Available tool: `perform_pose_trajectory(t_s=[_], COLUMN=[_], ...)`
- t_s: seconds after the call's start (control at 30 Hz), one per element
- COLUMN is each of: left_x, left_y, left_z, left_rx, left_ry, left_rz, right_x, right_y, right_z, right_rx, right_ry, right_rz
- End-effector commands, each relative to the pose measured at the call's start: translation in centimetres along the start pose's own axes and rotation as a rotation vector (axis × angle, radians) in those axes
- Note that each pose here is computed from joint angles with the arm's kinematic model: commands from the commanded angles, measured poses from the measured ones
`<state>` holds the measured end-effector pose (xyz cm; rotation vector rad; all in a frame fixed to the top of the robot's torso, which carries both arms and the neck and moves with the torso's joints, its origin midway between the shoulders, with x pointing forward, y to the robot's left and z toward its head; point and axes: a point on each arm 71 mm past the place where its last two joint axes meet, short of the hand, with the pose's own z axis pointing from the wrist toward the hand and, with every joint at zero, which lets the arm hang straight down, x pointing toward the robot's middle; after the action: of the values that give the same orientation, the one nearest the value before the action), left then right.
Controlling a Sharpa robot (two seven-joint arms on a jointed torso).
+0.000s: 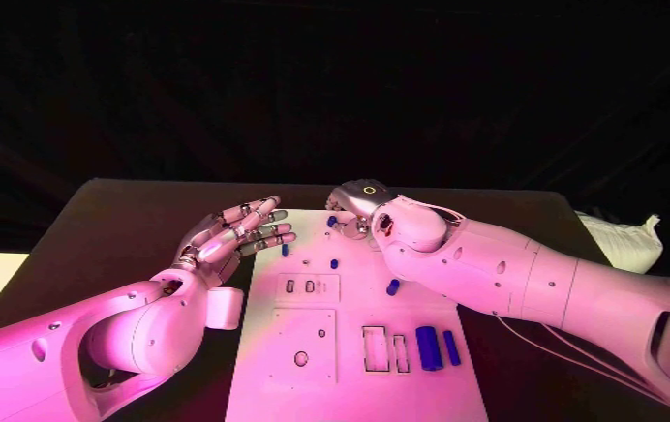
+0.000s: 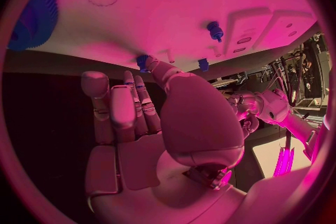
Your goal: Assemble the parts on the task board
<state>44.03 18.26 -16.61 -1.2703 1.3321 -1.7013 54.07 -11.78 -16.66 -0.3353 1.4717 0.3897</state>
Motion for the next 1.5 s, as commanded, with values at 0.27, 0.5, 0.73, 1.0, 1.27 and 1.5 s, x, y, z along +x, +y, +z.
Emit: perform_pose_trajectory(t_s=[0.27,0.5,0.73,1.0,1.27,1.5], left_x=[-0.21,-0.48,-0.53,-0.47,-0.53,-0.56], left_y=[-0.20,-0.25,-0.24,-0.19,-0.19,-0.19], left_z=[-0.02,-0.10,-0.10,-0.04,-0.05,-0.06], left_rx=[0.004,0.003,0.002,0.001,0.000,0.000], left_ry=[0.006,-0.001,-0.001,0.001,-0.001,-0.001], left_rz=[-0.012,-0.012,-0.013,-0.015,-0.015,-0.015], right_x=[-1.9,-3.3,-2.7,-1.8,-0.9,-0.3], right_y=[-1.9,-6.0,-8.8,-10.2,-9.5,-9.0], right_z=[-2.8,-5.8,-7.0,-7.0,-6.5,-6.2], right_rx=[0.013,0.126,0.203,0.244,0.222,0.211], right_ry=[-0.089,-0.067,0.038,0.101,0.123,0.144], right_rz=[0.062,0.230,0.232,0.212,0.173,0.143])
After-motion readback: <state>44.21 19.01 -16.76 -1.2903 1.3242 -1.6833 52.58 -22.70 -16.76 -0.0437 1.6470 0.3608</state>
